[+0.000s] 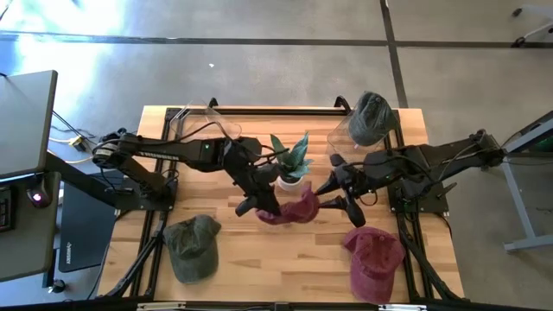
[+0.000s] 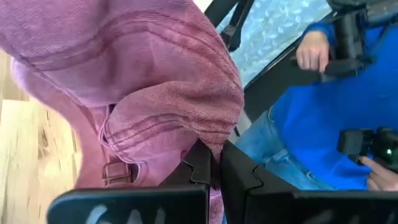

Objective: Pick & Place hat
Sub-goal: Put the left red cap into the left transparent bin

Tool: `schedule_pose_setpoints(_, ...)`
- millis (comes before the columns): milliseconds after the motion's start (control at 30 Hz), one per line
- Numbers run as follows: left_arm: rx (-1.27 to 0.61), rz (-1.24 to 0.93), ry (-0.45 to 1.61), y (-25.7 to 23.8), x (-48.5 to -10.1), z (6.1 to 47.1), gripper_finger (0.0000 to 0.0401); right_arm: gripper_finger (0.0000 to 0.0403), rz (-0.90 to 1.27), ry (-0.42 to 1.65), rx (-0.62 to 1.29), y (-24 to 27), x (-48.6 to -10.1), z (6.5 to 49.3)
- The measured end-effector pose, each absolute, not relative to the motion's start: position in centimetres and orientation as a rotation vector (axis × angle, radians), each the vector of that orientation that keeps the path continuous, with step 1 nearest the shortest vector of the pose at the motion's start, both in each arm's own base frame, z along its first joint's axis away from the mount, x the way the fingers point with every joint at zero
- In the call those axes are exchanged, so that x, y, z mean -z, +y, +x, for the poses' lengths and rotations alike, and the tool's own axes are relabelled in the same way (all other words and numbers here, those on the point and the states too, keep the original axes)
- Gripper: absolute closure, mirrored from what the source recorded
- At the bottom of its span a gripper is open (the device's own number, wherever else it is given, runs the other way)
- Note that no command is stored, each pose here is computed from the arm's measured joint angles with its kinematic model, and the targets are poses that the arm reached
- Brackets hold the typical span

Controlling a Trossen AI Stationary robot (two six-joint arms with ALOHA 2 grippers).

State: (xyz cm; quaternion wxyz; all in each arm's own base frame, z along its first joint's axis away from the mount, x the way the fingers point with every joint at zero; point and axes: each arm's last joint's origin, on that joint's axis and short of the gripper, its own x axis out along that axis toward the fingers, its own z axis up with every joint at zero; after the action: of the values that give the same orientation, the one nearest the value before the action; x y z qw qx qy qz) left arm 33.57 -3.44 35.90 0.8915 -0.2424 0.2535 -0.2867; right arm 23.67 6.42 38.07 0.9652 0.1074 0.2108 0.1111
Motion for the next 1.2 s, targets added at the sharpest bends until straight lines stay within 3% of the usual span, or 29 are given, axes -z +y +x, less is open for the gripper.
schedule_pose_setpoints(233, 0.594, -0.52, 0.499, -3.4, -36.2, 33.7, 0.0396, 0.0145, 0.049, 0.281, -0.23, 6.4, -39.0, 24.4)
schedule_pose_setpoints(500, 0.567, -0.54, 0.521, -3.5, -35.5, 34.3, 0.0396, 0.0147, 0.141, 0.394, -0.346, 5.9, -36.2, 28.0)
schedule_pose_setpoints(700, 0.553, -0.549, 0.544, -3.5, -34.8, 34.7, 0.0396, 0.0212, 0.203, 0.453, -0.445, 6.1, -35.1, 29.0)
schedule_pose_setpoints(933, 0.502, -0.537, 0.526, -3.2, -35.0, 34.7, 0.0374, 0.0385, 0.261, 0.503, -0.477, 6.1, -34.8, 28.8)
schedule_pose_setpoints(1200, 0.483, -0.369, 0.444, -2.0, -36.3, 33.8, 0.024, 0.0397, 0.344, 0.59, -0.516, 5.9, -34.4, 28.5)
